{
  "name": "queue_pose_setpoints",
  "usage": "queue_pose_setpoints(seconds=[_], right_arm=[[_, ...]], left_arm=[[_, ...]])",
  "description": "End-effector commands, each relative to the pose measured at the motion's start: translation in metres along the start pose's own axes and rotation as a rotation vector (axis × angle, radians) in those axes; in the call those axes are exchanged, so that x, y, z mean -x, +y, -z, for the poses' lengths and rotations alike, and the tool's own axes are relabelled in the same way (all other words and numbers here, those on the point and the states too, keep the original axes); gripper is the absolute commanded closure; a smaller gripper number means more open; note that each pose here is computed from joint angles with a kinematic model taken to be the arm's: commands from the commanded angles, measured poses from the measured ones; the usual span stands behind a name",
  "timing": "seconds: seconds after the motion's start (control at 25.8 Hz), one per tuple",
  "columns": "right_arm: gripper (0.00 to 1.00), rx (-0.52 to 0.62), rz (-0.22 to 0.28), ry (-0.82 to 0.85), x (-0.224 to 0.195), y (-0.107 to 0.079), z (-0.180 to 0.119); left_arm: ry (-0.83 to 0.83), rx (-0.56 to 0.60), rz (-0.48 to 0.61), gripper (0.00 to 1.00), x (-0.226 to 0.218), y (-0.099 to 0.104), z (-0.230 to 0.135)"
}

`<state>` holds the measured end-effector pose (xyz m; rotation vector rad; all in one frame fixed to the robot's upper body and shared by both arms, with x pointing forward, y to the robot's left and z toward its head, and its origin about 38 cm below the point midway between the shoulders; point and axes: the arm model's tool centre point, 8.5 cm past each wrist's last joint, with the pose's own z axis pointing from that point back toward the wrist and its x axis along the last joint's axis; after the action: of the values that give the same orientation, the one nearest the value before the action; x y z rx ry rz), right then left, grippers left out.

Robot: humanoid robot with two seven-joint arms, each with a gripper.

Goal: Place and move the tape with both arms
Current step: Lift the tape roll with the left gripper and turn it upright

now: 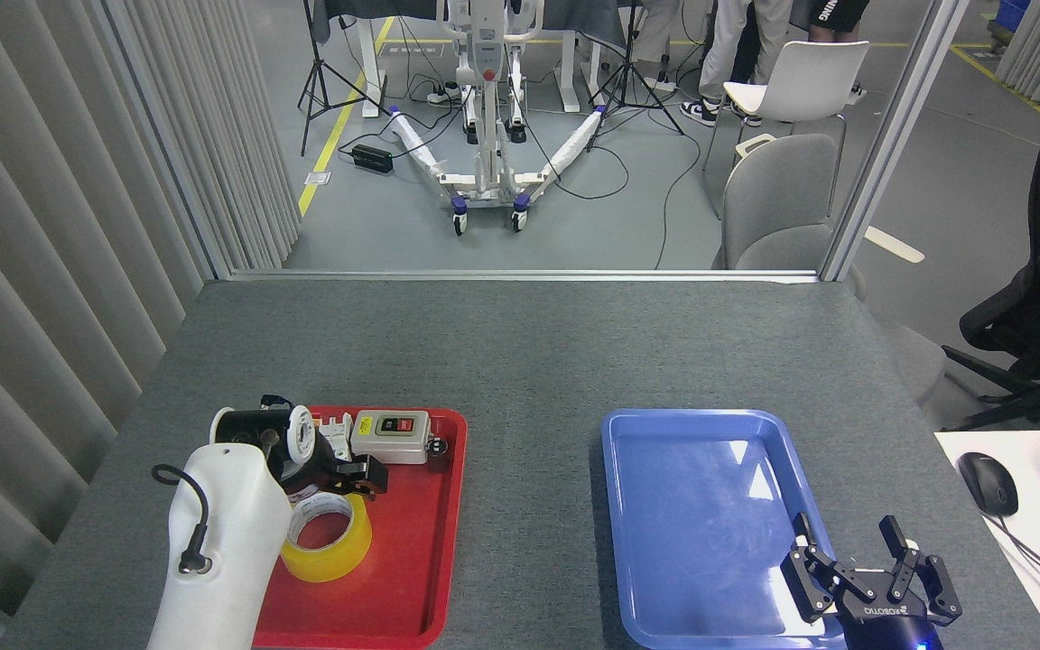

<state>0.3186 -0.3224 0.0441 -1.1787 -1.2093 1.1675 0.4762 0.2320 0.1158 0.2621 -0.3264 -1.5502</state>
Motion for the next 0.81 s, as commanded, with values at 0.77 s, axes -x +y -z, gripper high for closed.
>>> queue_pose_setpoints(seconds=[0.77], right_arm=[[0.0,0.0,0.003,0.002,-0.001,0.001,0.0]], left_arm=[[-0.023,0.079,0.016,0.0,-0.008,-0.036,0.032]])
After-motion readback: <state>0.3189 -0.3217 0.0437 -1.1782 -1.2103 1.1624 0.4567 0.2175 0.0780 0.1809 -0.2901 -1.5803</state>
